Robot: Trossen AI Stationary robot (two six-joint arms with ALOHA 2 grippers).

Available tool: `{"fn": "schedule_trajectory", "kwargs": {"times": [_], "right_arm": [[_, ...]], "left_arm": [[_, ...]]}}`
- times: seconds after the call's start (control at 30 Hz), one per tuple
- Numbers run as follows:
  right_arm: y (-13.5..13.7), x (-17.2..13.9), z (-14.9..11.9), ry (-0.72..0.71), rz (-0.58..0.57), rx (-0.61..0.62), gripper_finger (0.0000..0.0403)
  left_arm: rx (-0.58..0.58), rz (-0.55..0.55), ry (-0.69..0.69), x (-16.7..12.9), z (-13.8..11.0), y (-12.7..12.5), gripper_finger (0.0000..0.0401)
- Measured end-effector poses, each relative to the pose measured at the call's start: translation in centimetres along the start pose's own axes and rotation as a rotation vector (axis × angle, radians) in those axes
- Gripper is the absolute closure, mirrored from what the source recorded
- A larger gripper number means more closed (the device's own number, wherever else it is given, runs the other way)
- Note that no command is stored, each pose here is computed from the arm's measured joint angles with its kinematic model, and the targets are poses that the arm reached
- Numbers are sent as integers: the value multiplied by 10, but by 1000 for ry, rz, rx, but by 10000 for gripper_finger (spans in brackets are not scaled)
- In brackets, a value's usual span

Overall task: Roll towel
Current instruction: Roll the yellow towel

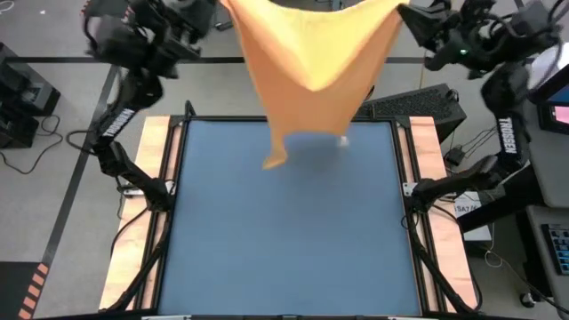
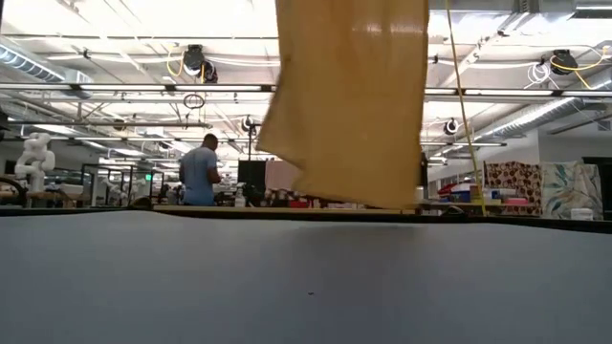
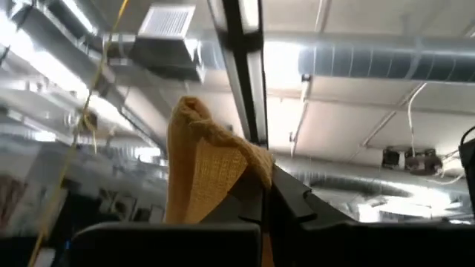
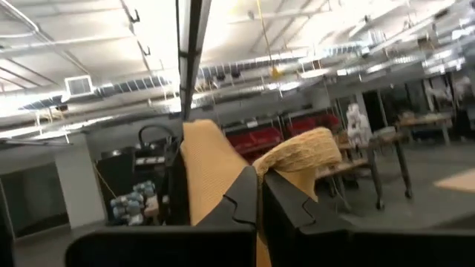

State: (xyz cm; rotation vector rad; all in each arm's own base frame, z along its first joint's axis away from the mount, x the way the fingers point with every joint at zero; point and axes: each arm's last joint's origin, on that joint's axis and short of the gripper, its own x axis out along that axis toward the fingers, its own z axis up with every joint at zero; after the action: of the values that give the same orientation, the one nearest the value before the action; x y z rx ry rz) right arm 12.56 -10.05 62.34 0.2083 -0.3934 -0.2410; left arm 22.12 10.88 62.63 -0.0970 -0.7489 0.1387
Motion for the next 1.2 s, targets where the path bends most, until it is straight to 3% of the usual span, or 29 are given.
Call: {"fn": "schedule_trajectory", "kwargs": {"times": [0.23,0.37,0.6,0.87,1.03,1.2], "right_arm": [[14,-29,-12,250,-66,122,403],[20,-40,-15,290,-101,131,403],[9,-26,-22,285,-233,76,402],[-39,43,-52,298,-322,-92,402],[-80,72,-50,147,-362,-169,402],[-100,67,-25,-46,-312,-213,402]], "left_arm": [[-174,-74,468,-18,-13,-4,397],[-195,-54,555,-24,-18,-4,396],[-3,107,514,-24,-18,9,390],[178,306,410,-11,-29,59,388],[220,292,218,5,-37,99,387],[238,221,-15,7,-25,128,387]]}}
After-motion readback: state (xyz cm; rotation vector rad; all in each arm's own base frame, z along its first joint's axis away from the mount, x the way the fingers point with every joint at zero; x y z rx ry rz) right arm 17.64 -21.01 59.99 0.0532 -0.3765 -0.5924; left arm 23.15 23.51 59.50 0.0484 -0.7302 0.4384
